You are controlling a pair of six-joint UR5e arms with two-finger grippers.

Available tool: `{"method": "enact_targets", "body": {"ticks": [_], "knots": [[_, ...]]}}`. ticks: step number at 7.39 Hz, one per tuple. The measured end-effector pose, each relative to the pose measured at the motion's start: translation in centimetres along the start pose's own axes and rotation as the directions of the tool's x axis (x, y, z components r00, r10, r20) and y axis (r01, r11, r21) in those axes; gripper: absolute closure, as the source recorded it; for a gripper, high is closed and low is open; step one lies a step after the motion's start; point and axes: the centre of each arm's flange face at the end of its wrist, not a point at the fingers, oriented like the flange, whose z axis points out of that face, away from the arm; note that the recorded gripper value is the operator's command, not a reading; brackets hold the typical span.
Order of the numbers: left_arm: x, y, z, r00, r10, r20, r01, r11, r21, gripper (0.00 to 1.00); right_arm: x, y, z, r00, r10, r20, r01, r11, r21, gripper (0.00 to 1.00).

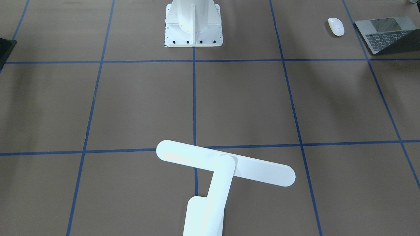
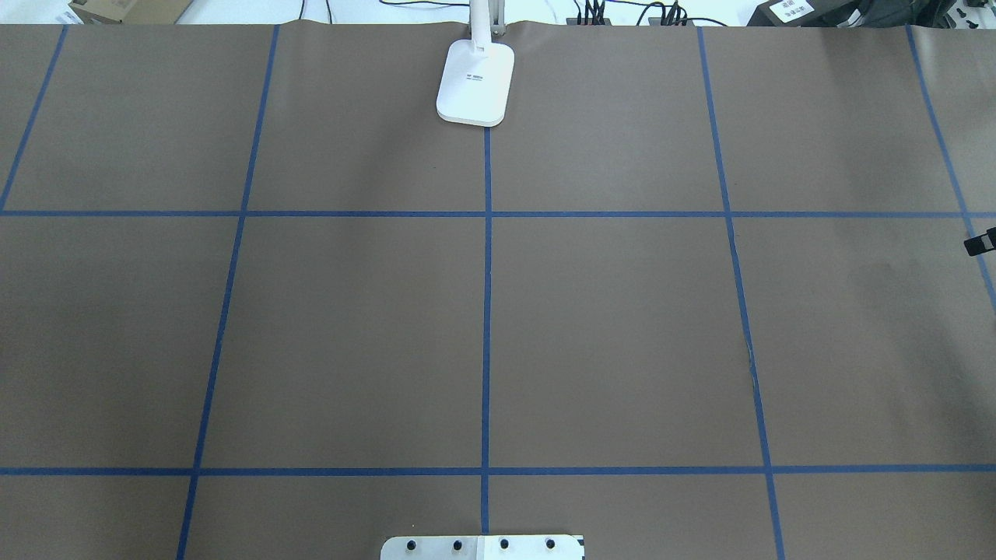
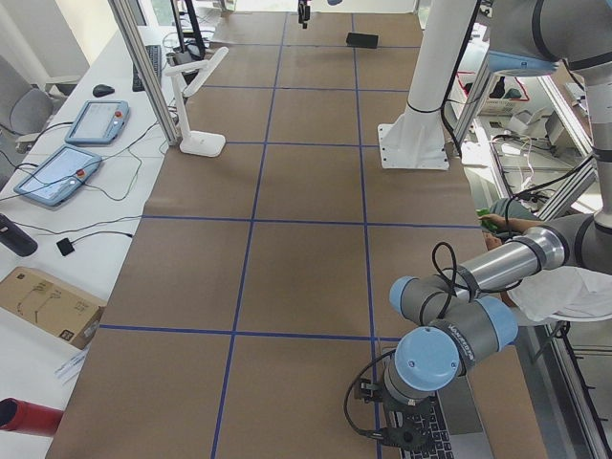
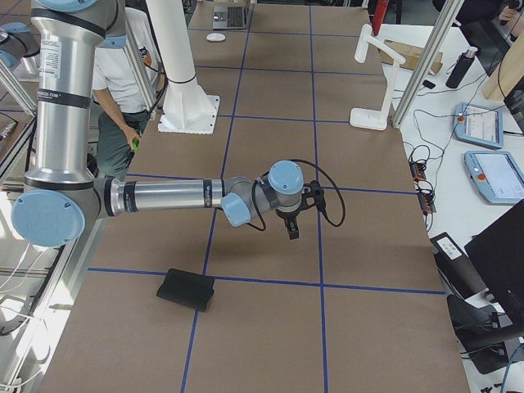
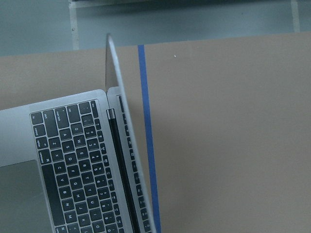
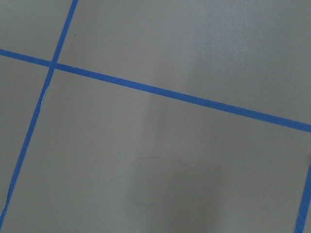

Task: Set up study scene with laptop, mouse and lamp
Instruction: 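Carry the open silver laptop with the left gripper toward the table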

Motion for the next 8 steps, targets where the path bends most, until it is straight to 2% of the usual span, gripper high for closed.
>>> {"method": "enact_targets", "body": {"ticks": [2, 4, 5, 6, 8], "knots": [[-0.7, 0.1, 0.5, 1.000, -0.007, 0.007, 0.007, 1.000, -0.009, 0.16, -0.8, -0.1, 0.7, 0.999, 0.045, 0.002, -0.045, 0.999, -0.012, 0.01], [-1.6, 0.1, 1.1, 1.000, -0.017, 0.016, 0.017, 1.000, -0.022, 0.39, -1.2, -0.1, 1.2, 0.999, 0.051, -0.004, -0.051, 0.999, -0.017, 0.01], [-1.8, 0.1, 1.2, 1.000, -0.021, 0.016, 0.021, 0.999, -0.029, 0.65, -1.3, -0.1, 1.3, 0.999, 0.049, -0.009, -0.049, 0.999, -0.019, 0.01], [-1.8, 0.2, 1.3, 1.000, -0.023, 0.017, 0.024, 0.999, -0.033, 1.00, -1.4, -0.1, 1.4, 0.999, 0.047, -0.011, -0.047, 0.999, -0.019, 0.01], [-1.7, 0.2, 1.2, 1.000, -0.023, 0.017, 0.024, 0.999, -0.036, 1.00, -1.4, -0.1, 1.4, 0.999, 0.045, -0.012, -0.045, 0.999, -0.019, 0.01]]}}
